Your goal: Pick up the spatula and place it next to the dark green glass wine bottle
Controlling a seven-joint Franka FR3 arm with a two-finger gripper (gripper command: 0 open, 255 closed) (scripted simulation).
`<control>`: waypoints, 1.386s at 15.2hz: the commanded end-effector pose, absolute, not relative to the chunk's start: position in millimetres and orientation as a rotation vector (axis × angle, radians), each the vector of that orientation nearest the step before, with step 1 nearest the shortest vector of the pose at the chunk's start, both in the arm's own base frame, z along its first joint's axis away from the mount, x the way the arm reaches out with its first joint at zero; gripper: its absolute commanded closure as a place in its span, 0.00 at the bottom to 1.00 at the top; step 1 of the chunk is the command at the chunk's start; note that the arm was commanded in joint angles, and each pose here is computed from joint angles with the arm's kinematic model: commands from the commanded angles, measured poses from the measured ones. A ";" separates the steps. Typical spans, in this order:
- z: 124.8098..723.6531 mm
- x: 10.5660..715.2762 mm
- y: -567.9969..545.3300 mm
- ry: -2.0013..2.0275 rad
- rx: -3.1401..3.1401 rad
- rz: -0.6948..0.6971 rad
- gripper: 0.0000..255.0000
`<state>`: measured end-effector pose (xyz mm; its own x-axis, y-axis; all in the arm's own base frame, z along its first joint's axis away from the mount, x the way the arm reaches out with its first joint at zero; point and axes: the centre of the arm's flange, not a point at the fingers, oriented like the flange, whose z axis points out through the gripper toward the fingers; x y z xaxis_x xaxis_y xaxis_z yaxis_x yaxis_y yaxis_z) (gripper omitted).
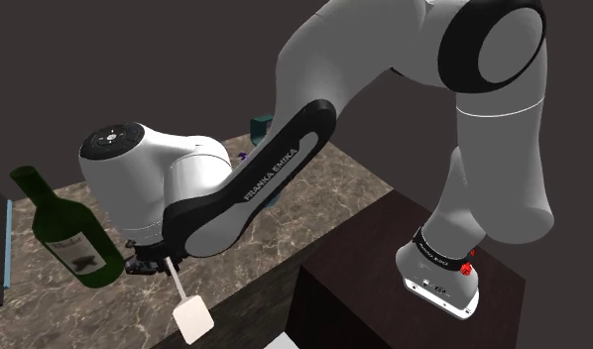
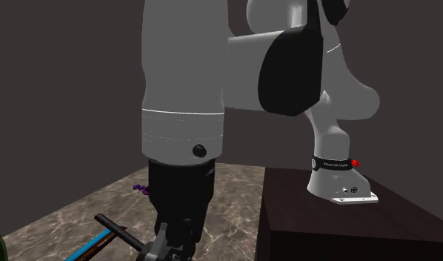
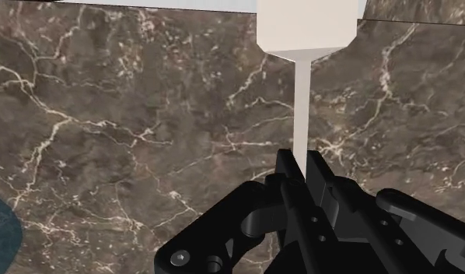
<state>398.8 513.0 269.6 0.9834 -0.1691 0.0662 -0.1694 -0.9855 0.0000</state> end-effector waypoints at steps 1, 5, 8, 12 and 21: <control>257.8 399.2 513.4 -0.266 3.123 0.104 1.00; 236.7 399.2 513.4 -0.266 3.123 0.104 1.00; 220.8 399.2 513.4 -0.266 3.123 0.104 1.00; 199.7 399.2 513.4 -0.266 3.123 0.104 1.00; 194.8 399.3 513.4 -0.266 3.123 0.104 0.00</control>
